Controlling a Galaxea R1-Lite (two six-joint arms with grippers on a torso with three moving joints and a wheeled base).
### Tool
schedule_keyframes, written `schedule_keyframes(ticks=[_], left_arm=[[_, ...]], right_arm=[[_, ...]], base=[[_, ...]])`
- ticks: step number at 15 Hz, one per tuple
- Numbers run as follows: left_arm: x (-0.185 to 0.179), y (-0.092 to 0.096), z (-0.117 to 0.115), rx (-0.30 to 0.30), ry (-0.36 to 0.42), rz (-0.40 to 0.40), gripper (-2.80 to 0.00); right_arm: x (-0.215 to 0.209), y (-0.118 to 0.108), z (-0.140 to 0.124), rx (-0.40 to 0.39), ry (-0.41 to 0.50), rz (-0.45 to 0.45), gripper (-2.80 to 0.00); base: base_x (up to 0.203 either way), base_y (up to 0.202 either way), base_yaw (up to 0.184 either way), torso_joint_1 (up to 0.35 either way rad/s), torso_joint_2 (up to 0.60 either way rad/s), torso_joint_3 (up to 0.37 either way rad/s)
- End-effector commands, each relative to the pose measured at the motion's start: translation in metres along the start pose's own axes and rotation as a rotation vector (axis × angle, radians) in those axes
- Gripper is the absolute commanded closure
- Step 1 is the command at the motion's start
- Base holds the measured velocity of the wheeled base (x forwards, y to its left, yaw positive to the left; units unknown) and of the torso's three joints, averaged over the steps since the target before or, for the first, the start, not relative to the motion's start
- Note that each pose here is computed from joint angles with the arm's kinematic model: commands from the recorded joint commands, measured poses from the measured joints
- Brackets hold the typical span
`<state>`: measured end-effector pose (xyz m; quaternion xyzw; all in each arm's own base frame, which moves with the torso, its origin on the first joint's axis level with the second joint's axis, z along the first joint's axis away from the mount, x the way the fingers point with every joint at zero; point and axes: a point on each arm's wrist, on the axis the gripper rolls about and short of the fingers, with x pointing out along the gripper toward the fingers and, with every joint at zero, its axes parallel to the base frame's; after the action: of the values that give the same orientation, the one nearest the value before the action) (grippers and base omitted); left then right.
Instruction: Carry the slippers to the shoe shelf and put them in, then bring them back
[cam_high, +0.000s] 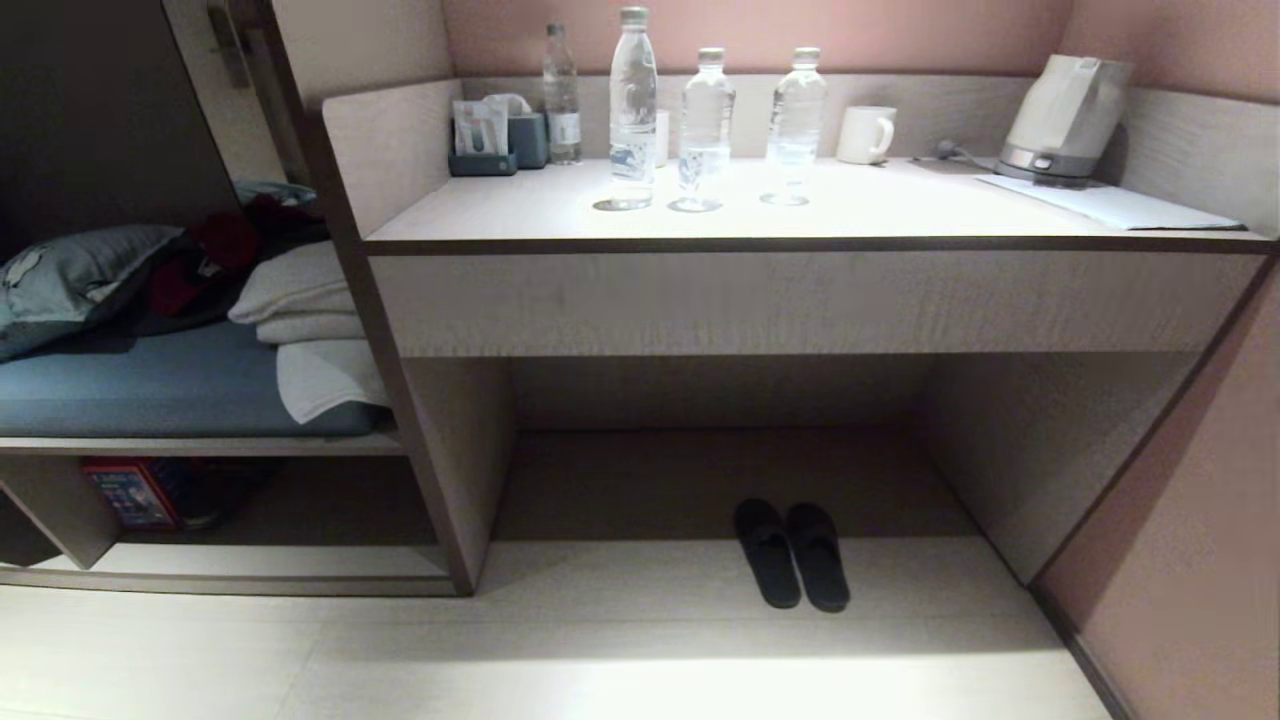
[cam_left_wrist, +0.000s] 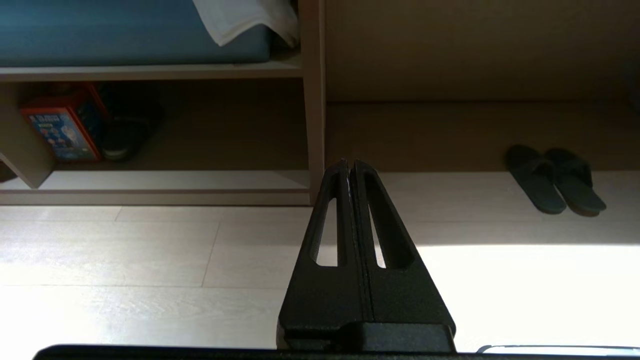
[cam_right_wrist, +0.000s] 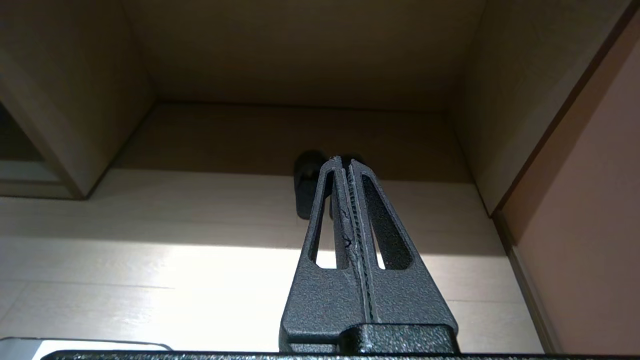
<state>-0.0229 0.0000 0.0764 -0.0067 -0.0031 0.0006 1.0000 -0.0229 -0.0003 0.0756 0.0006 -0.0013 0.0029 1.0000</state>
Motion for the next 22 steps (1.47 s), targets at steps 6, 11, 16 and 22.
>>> schedule_keyframes(ticks=[6,11,16,22], left_arm=[[0.0001,0.0,0.0002,0.001,0.0,0.0,0.0],[0.0001,0.0,0.0002,0.003,0.0,0.0,0.0],[0.0,0.0,0.0001,0.003,-0.001,0.0,0.0],[0.0,0.0,0.0001,0.003,-0.002,0.0,0.0]], right_arm=[[0.0001,0.0,0.0001,0.0,0.001,0.0,0.0],[0.0001,0.0,0.0001,0.0,0.001,0.0,0.0],[0.0001,0.0,0.0001,0.0,0.001,0.0,0.0],[0.0001,0.0,0.0001,0.004,0.001,0.0,0.0]], base=[[0.0,0.0,0.0,0.001,0.0,0.203],[0.0,0.0,0.0,0.003,0.0,0.086],[0.0,0.0,0.0,0.0,0.0,0.0],[0.0,0.0,0.0,0.0,0.0,0.0]])
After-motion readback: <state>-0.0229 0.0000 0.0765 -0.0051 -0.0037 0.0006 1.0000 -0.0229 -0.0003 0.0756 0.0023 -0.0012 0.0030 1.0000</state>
